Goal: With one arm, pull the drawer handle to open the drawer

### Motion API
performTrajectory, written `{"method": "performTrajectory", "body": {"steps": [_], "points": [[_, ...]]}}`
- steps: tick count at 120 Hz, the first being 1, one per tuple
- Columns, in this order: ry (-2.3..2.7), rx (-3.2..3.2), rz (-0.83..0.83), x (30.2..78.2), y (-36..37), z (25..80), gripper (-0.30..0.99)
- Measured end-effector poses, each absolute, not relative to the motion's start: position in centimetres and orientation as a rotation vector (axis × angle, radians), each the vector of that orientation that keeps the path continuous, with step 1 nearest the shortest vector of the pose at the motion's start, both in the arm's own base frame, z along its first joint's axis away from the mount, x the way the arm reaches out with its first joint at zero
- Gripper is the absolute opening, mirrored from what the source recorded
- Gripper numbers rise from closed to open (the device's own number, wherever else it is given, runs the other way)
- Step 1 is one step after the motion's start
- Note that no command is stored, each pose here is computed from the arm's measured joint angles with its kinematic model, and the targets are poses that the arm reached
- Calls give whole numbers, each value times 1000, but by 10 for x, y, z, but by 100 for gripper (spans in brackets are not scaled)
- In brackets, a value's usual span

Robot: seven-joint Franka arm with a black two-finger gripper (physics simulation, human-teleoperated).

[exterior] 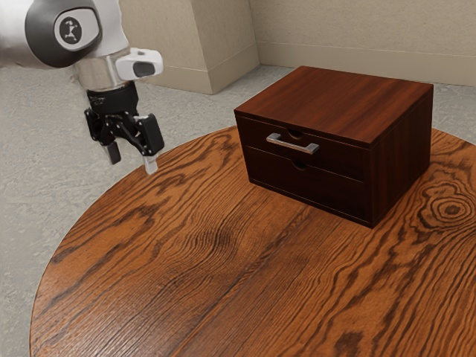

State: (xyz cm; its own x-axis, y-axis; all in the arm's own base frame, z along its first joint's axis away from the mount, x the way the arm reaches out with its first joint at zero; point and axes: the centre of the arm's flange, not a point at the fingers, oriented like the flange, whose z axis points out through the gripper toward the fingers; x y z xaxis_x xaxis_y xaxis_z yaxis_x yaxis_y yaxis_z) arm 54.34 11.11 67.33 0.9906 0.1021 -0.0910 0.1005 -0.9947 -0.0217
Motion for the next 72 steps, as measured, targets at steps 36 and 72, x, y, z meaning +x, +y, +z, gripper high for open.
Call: {"method": "performTrajectory", "body": {"steps": [36,72], "points": [[-212,-3185,-111,536,150,701,69],[76,-2825,-474,461,135,860,69]]}}
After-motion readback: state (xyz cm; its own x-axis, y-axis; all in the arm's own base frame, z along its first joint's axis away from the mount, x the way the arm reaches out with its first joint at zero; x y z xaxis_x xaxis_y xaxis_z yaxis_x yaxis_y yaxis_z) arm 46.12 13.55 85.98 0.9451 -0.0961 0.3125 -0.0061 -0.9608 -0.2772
